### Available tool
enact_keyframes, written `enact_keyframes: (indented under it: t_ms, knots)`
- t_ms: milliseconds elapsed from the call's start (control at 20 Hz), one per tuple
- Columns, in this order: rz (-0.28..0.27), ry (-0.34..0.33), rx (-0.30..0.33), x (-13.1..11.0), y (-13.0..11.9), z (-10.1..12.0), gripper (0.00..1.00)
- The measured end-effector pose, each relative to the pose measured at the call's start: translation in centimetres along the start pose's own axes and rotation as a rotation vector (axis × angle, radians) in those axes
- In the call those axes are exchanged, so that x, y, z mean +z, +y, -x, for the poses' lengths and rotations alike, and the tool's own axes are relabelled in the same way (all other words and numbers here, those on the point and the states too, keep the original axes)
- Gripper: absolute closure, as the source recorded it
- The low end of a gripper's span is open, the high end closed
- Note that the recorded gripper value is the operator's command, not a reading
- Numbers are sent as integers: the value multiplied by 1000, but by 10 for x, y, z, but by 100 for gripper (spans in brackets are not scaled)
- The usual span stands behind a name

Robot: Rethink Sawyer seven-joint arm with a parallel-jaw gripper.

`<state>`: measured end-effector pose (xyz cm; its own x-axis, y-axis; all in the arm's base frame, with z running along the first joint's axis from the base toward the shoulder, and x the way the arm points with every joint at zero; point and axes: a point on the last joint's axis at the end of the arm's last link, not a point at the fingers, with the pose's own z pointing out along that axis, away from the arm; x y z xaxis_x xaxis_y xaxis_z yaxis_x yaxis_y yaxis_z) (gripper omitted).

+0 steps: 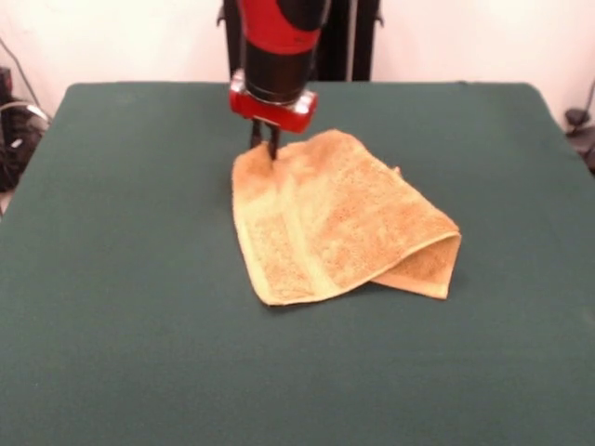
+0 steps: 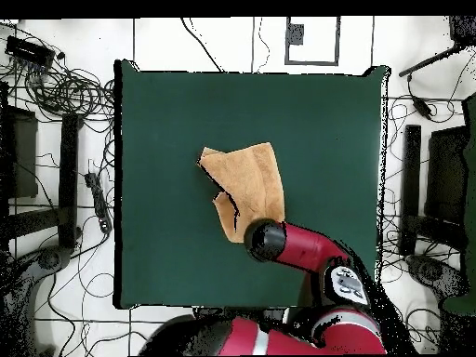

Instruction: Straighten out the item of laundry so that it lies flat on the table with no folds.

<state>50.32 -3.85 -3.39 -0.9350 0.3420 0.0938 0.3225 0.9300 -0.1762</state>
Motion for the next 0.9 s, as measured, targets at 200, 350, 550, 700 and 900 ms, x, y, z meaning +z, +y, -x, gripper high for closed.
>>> enact_keyframes:
  t_ms: [200, 350, 550, 700, 900]
  knots:
    - [-18, 4, 11, 2, -32, 3, 100]
    - [-24, 14, 17, 6, -49, 5, 100]
    - [-33, 23, 20, 9, -67, 11, 100]
    - [-49, 23, 15, 11, -87, 22, 100]
    - [-64, 14, 3, 10, -101, 36, 100]
